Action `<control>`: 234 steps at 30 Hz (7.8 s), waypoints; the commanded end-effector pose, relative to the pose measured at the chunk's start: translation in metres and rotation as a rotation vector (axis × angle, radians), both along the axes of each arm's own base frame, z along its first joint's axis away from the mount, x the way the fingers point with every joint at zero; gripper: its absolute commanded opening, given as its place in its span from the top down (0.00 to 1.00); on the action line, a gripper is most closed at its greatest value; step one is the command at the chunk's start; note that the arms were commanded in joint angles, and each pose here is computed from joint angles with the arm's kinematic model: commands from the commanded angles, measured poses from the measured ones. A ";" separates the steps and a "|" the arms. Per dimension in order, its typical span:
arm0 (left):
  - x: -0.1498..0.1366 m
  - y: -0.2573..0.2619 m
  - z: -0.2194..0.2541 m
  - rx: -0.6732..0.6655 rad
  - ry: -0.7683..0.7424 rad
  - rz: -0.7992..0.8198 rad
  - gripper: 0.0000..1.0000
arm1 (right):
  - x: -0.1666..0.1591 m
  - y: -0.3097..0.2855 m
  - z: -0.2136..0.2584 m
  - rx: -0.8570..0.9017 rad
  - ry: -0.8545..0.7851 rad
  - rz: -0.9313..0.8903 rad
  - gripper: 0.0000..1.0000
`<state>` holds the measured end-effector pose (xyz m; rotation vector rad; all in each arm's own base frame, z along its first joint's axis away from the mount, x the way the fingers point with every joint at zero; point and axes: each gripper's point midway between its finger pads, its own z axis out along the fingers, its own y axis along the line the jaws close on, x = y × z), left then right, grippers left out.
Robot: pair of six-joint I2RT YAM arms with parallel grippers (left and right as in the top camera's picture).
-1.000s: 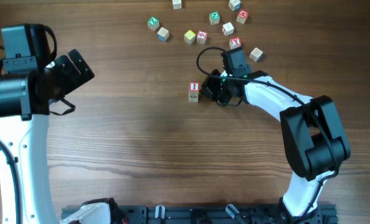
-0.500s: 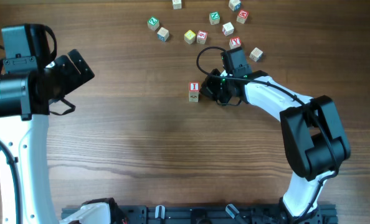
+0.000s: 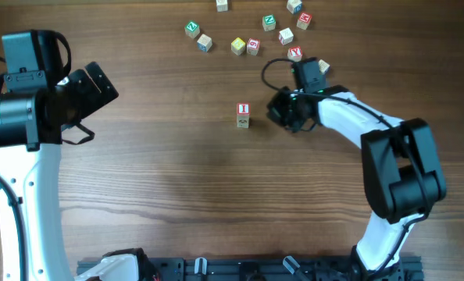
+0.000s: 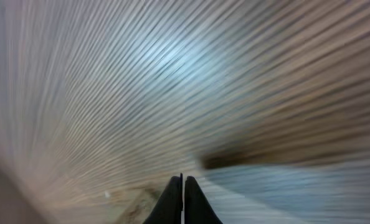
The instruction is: Form a tower
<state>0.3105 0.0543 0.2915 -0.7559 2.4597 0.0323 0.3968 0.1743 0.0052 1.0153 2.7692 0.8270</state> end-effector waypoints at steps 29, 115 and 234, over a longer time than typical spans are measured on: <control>-0.002 0.002 0.004 0.001 -0.018 0.015 0.00 | 0.013 0.096 0.093 -0.609 -0.147 0.673 0.22; -0.002 0.002 0.004 0.001 -0.018 0.015 0.00 | -0.015 0.090 0.010 -0.521 0.127 0.637 0.28; -0.011 0.012 0.006 0.064 0.006 0.014 0.00 | -0.149 -0.174 0.167 -0.502 -1.304 -0.241 0.00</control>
